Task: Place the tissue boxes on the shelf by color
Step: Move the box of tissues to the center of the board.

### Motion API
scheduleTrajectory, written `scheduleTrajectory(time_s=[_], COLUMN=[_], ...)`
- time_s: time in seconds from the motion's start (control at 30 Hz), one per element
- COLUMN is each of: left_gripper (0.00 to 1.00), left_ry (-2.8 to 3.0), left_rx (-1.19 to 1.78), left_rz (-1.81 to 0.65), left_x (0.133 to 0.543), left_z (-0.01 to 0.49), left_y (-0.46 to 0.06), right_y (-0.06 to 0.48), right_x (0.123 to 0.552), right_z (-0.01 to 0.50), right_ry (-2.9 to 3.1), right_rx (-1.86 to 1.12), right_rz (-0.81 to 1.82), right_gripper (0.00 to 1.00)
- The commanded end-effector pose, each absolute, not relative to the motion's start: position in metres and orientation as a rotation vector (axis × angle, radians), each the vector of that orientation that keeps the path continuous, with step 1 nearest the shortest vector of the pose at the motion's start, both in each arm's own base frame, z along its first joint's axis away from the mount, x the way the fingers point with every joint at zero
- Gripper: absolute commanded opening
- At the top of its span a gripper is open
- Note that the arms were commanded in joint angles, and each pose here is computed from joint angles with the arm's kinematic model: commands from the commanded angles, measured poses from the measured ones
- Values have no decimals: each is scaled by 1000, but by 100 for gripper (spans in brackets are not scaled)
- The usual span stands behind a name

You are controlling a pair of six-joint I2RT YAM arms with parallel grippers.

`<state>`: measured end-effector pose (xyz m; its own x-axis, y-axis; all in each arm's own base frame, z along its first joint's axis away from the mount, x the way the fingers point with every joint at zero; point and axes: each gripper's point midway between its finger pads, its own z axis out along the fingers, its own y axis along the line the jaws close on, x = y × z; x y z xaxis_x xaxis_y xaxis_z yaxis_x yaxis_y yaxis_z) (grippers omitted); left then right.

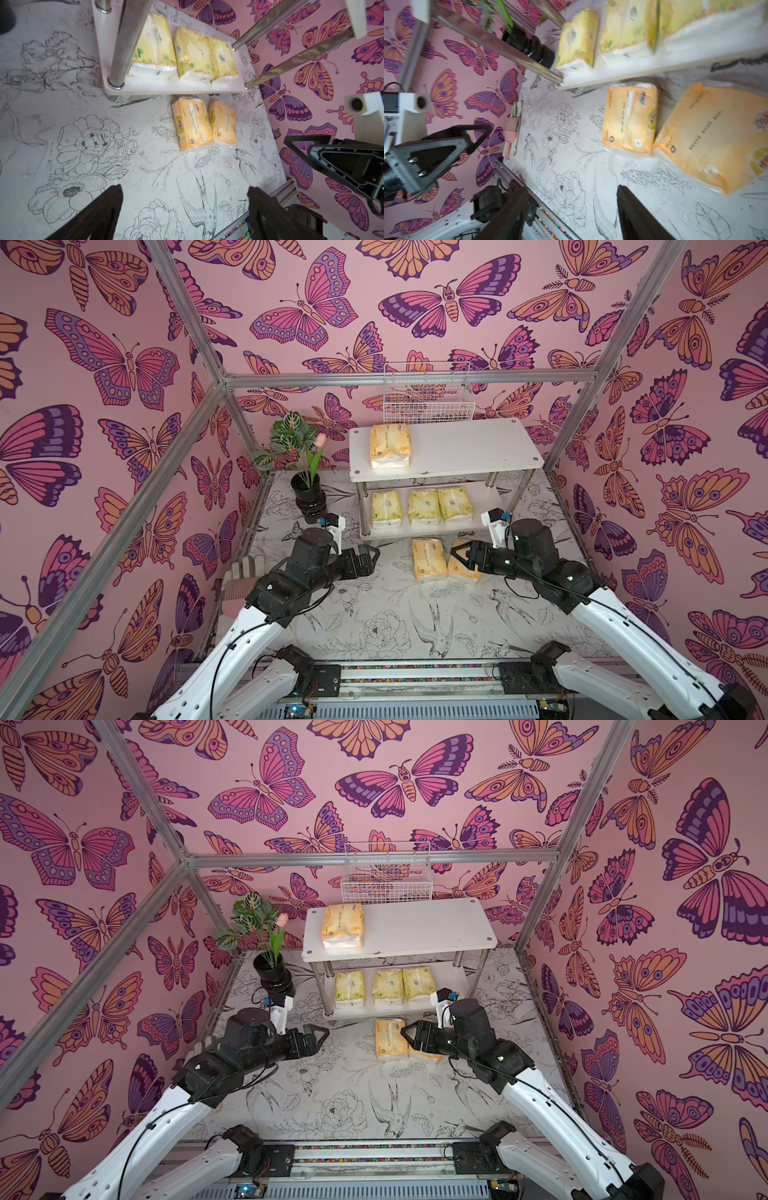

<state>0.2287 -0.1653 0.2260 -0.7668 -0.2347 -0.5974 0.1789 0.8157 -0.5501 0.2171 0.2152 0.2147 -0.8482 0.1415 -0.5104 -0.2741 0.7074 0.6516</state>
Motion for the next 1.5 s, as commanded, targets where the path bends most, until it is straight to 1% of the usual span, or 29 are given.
scheduleTrajectory(time_s=[0.0,0.27,0.6,0.9,1.1,1.47], left_gripper=[100,99,100,100,100,100], left_ry=[2302,2324,2363,2365,2366,2339], left_rx=[-116,-136,-137,-136,-134,-135], left_rz=[-778,-759,-739,-739,-742,-766], left_x=[230,223,219,216,215,214], left_z=[207,161,132,129,128,134], left_y=[-165,-173,-176,-175,-175,-173], right_y=[209,208,231,249,257,266], right_x=[226,239,274,313,329,335], right_z=[201,156,125,109,97,58], right_ry=[2343,2394,2420,2413,2437,2514], right_rx=[-63,-31,-51,-92,-93,-95], right_rz=[952,863,801,708,666,638], right_gripper=[71,72,73,72,72,71])
